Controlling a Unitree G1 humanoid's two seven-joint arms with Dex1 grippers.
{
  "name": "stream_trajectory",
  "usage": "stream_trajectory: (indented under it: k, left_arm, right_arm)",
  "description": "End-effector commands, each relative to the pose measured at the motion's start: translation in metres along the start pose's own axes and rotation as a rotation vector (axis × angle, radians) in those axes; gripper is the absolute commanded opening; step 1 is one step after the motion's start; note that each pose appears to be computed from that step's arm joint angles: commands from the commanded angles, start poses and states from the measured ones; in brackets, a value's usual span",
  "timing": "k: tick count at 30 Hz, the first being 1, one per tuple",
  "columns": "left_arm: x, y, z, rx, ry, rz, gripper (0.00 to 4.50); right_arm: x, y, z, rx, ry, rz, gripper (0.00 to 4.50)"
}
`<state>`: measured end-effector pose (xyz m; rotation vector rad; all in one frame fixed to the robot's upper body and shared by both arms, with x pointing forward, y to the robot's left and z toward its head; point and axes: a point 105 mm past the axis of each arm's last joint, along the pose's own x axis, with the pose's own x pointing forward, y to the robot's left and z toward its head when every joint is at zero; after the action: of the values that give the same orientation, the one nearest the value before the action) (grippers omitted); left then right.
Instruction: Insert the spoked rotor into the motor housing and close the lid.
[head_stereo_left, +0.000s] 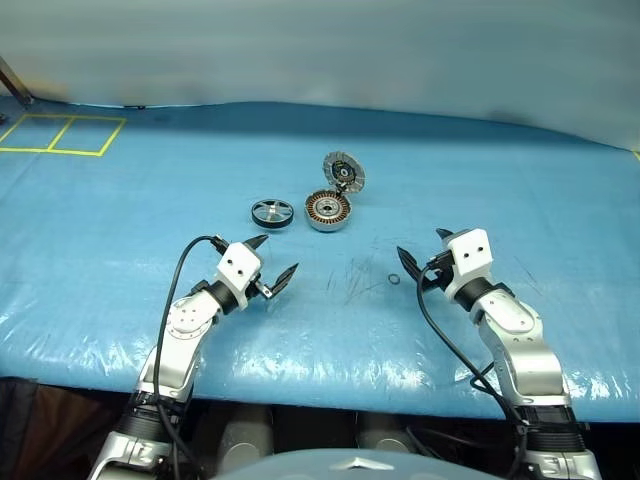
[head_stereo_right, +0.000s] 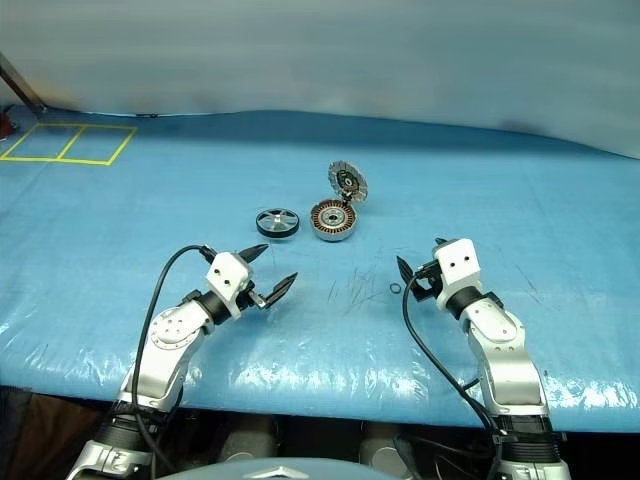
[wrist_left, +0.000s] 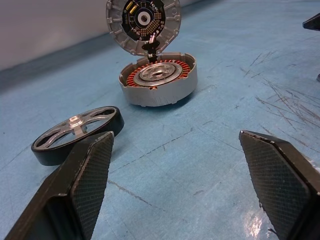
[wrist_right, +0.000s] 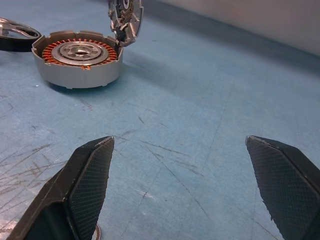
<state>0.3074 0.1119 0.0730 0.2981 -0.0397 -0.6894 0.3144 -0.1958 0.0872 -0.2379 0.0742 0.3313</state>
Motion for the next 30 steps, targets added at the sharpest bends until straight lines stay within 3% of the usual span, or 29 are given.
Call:
stream_trajectory:
  k: [1,30]
  left_arm:
    - [0.0019,0.0015,0.0098,0.025,-0.035,0.001,4.29]
    - [0.0043,0.0060,0.0141,0.008,-0.067,0.039,4.29]
  right_arm:
    - [-0.0011,-0.0035,0.0109,-0.012,-0.049,-0.015,4.43]
    - [-0.0024,-0.0001,0.0101,-0.001,-0.043,0.020,4.43]
